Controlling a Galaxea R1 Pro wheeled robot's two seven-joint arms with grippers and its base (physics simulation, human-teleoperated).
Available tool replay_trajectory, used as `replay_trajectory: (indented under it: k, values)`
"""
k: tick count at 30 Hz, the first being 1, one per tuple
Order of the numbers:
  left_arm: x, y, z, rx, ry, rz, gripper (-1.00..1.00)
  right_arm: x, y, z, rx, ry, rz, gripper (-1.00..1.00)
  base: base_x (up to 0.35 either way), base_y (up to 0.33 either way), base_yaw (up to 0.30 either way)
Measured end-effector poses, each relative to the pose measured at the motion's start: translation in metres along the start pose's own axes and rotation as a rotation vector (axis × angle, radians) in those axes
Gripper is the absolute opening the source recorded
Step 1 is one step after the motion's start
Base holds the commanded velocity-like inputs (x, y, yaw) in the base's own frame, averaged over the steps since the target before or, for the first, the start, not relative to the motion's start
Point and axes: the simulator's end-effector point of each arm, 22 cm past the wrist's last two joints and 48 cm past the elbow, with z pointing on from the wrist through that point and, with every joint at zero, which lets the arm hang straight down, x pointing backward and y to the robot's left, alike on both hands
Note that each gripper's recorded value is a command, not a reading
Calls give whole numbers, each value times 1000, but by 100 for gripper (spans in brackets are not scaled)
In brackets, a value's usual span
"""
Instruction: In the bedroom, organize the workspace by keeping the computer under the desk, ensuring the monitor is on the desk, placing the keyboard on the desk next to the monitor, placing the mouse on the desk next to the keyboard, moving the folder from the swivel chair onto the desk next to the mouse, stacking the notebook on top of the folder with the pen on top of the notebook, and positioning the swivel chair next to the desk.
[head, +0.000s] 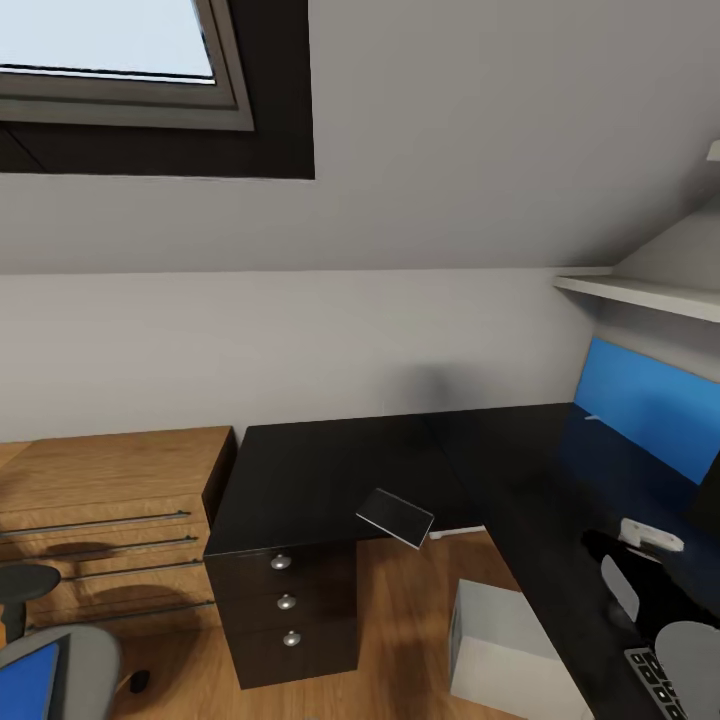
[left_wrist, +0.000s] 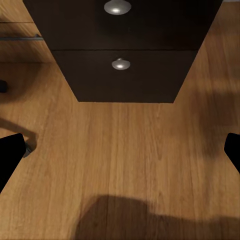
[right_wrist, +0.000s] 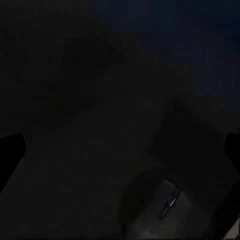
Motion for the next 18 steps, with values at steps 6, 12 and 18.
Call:
replay_trajectory:
  k: [6, 12, 18]
  values:
    - [0, 0, 0, 0, 0, 1, 100, -7, 91, -35, -75, 9, 33, 100, 0, 0, 27]
    - [0, 1, 0, -1, 0, 0, 100, 20, 149, -67, -69, 34, 51, 100, 0, 0, 219]
    - [0, 1, 0, -2, 0, 0, 100, 44, 192, -95, -95, -9, -40, 100, 0, 0, 269]
